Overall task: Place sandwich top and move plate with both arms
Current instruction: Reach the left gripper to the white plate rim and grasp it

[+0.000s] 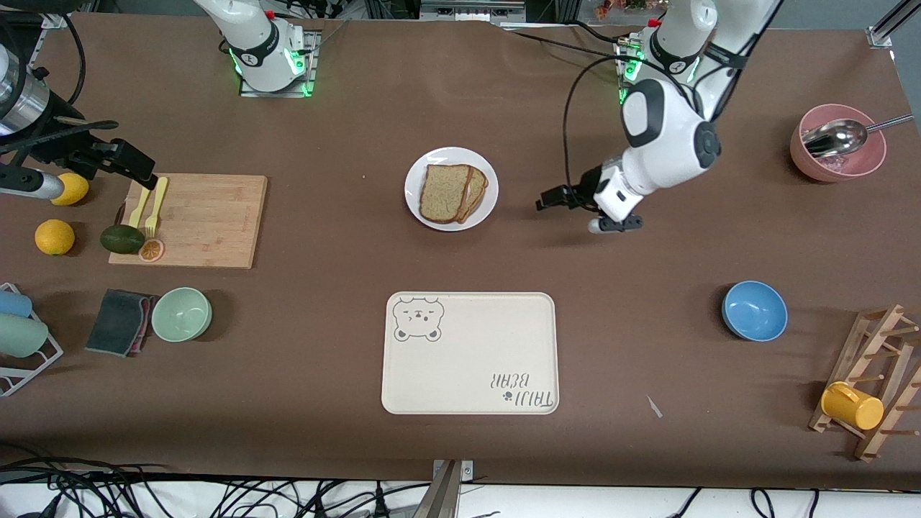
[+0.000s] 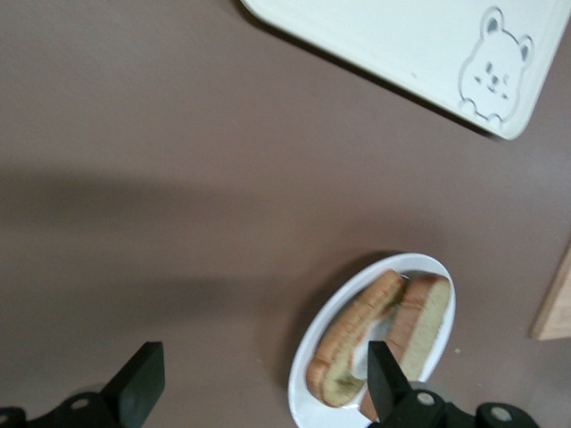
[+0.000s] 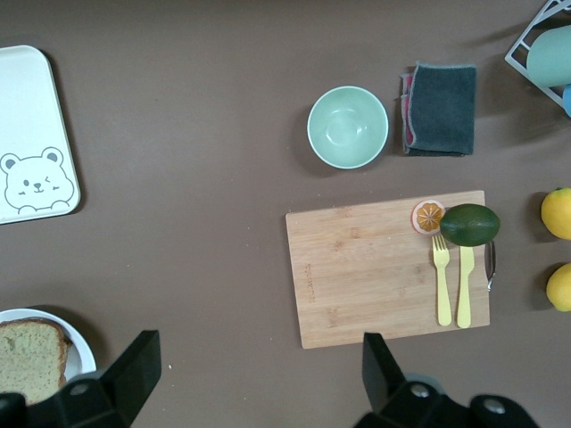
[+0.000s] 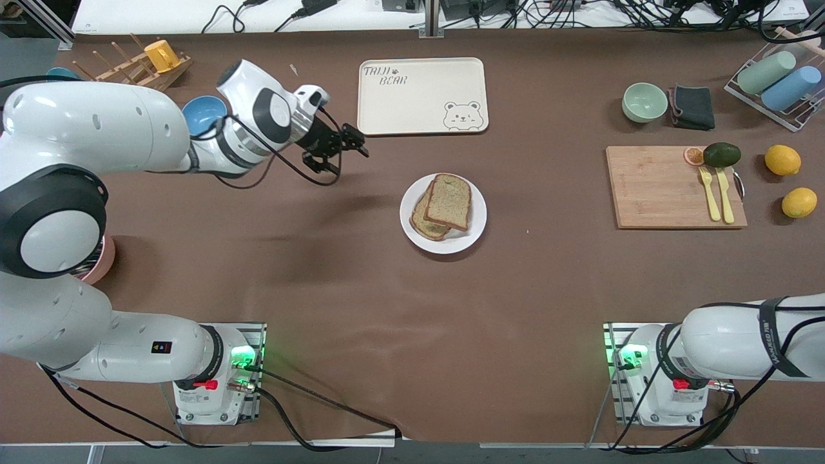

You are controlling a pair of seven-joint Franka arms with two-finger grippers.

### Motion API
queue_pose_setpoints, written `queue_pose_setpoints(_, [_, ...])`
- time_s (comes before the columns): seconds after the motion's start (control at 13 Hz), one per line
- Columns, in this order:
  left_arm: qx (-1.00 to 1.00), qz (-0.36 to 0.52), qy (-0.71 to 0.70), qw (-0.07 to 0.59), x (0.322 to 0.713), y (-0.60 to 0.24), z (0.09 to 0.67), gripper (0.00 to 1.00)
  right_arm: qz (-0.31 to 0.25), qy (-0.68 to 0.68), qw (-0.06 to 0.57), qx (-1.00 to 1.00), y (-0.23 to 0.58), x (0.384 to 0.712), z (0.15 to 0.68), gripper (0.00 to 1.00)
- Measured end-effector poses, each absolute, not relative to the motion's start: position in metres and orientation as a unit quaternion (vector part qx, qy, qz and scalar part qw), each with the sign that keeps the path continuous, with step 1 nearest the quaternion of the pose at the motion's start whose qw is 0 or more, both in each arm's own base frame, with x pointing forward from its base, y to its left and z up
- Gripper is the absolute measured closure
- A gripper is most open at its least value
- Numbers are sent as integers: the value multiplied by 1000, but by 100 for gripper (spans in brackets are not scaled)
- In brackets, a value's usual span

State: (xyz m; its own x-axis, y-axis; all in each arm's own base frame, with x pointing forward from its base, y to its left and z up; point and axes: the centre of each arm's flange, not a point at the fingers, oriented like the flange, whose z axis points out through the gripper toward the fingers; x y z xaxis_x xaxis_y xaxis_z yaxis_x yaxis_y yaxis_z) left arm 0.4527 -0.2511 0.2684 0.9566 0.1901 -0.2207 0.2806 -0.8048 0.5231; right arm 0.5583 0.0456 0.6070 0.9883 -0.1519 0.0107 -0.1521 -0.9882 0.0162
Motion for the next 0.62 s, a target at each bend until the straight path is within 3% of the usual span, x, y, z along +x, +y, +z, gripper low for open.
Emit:
queue_pose_setpoints(0.38, [944,-60,118,301,430,-290,248,5,4,-71,8,997,47,558,607,0])
queue_pose_setpoints(0.62, [935,-54,115,331,413,-308,222,0,5,-67,8,998,47,558,607,0])
